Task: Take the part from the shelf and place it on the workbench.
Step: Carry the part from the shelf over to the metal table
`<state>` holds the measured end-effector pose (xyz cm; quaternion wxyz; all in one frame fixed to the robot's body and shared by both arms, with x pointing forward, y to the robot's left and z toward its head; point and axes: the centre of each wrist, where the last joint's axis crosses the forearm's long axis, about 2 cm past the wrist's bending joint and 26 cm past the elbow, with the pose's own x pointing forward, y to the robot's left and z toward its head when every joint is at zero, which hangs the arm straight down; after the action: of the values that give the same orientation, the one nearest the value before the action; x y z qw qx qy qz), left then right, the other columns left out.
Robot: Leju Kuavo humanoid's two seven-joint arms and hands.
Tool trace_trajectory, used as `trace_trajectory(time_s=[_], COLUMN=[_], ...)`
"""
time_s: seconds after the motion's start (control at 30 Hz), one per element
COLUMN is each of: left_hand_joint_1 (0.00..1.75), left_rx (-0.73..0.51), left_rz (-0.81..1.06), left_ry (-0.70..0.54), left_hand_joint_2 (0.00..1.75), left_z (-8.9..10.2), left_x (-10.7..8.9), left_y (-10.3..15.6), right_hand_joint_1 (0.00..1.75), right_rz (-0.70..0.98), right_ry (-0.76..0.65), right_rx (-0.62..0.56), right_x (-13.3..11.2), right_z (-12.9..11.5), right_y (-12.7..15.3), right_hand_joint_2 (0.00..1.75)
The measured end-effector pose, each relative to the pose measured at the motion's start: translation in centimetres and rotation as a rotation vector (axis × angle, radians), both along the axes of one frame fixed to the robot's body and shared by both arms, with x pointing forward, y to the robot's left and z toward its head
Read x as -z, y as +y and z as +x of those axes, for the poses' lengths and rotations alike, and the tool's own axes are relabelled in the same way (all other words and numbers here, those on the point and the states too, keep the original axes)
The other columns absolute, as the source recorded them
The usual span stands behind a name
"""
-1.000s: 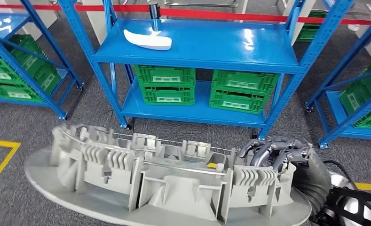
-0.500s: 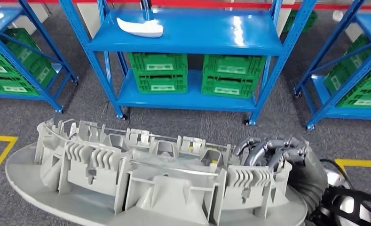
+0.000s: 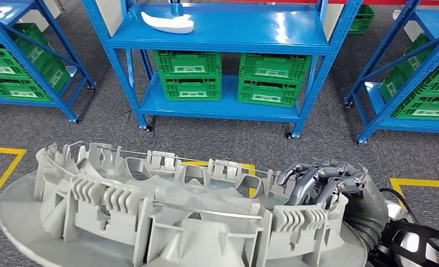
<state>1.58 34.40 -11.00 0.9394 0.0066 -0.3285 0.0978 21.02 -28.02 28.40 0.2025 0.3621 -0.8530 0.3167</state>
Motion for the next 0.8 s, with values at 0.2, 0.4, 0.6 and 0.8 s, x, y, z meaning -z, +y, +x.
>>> trace_trajectory(time_s=[0.2,0.4,0.6,0.8], left_hand_joint_1=[0.0,0.0,0.0,0.0], left_rx=[-0.001,0.0,0.002,0.003], left_rz=[0.013,0.01,0.009,0.018], left_ry=[0.017,0.021,0.014,0.009], left_hand_joint_2=[1.75,1.75,1.75,1.75], left_z=[0.1,0.2,0.1,0.2], left_x=[0.0,0.0,0.0,0.0], left_y=[0.1,0.0,0.1,0.3], right_hand_joint_1=[1.75,1.75,1.75,1.75], right_rz=[0.0,-0.019,-0.024,-0.024], right_ry=[-0.013,-0.013,-0.019,-0.017], right_rx=[0.007,0.02,0.031,0.038], right_x=[0.1,0.1,-0.2,-0.3], right_z=[0.1,0.4,0.7,0.8], right_y=[-0.4,-1.0,-1.3,-1.3], right_hand_joint_2=[1.75,1.75,1.75,1.75])
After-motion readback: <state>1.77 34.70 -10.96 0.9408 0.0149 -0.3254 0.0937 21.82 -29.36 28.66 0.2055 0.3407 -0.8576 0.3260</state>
